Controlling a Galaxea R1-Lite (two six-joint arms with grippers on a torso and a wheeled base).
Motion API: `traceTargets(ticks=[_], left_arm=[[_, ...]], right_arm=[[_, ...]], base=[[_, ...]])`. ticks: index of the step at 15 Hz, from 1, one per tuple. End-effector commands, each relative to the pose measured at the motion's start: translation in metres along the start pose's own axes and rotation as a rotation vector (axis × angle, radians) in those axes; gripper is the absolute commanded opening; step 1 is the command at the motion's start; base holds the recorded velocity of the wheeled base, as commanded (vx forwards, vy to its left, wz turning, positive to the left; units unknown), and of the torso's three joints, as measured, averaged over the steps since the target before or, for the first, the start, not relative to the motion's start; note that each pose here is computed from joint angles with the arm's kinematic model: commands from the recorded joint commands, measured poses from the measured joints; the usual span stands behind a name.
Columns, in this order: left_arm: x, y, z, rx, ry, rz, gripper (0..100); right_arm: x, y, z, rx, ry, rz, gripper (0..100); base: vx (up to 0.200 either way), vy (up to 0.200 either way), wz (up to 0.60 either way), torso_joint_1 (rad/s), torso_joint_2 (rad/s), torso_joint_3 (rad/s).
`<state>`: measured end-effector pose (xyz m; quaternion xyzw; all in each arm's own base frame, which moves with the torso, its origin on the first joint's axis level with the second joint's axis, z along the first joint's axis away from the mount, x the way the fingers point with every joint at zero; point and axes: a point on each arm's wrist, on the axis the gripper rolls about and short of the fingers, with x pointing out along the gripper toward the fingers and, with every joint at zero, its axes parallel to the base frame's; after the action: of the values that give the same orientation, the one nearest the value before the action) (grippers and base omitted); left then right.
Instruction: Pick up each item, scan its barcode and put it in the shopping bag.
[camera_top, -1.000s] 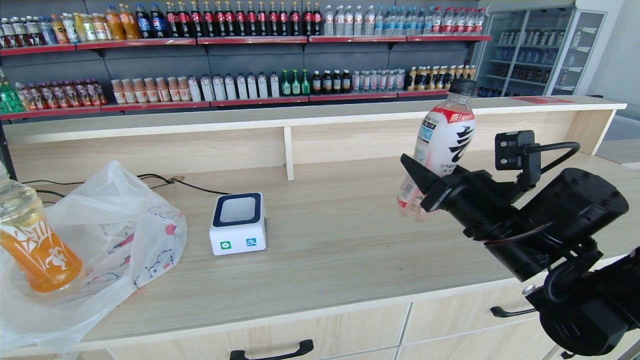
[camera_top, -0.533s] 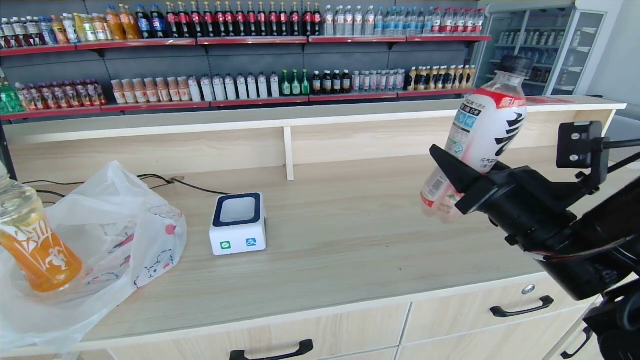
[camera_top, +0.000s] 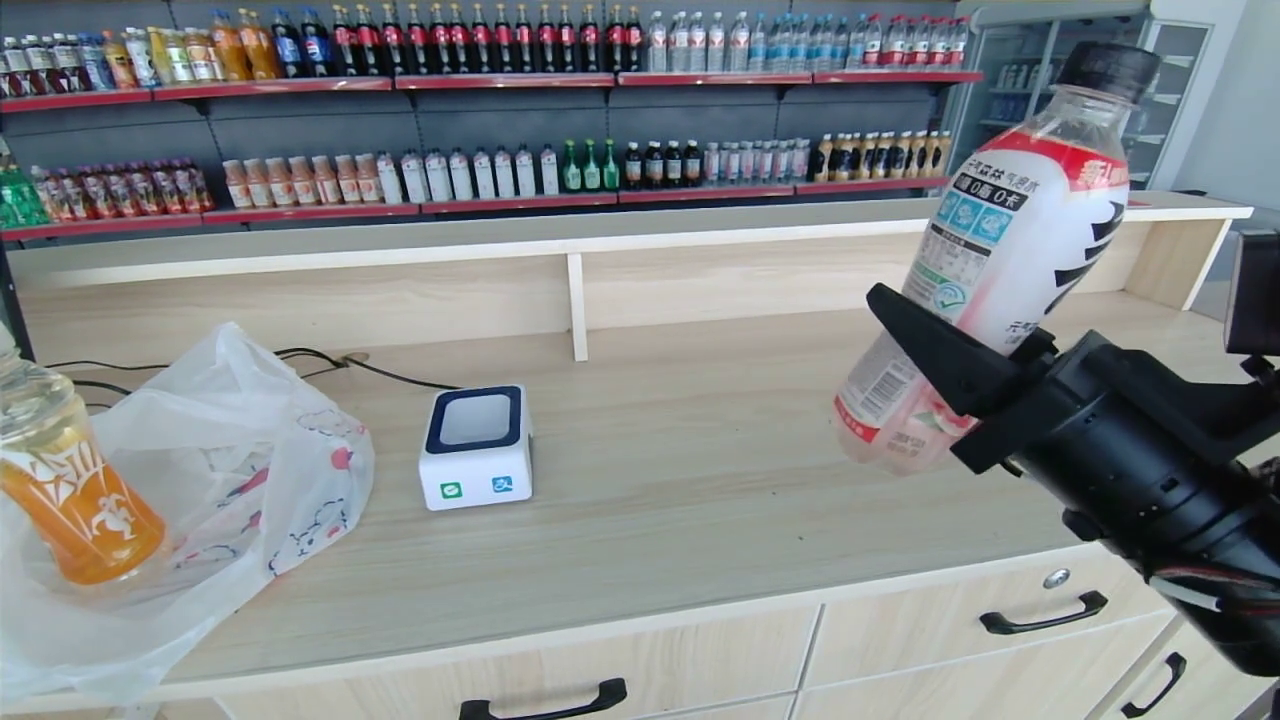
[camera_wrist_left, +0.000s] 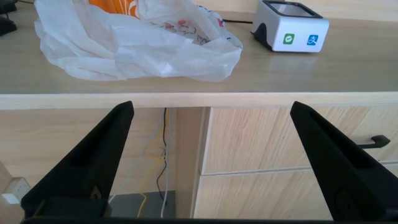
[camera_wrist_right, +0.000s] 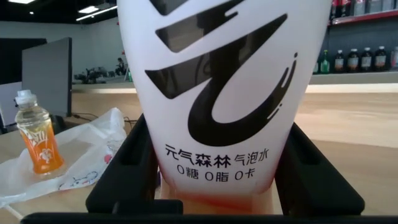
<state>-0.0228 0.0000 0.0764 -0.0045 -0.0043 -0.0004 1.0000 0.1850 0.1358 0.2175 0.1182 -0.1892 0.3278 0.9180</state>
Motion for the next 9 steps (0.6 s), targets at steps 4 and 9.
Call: traceTargets(ticks=[4,9], left_arm=[[0.0,0.0,0.0,0.0,-0.001,0.001,100],[0.0,0.0,0.0,0.0,-0.001,0.001,100]], right_arm=[[-0.003,0.045,-0.002,0.072,0.015,0.213,0],[-0.008,0.072,0.007,0.21,0.003,0.333,0]], base=[[0.0,0.0,0.0,0.0,0.0,0.0],[0.0,0.0,0.0,0.0,0.0,0.0]])
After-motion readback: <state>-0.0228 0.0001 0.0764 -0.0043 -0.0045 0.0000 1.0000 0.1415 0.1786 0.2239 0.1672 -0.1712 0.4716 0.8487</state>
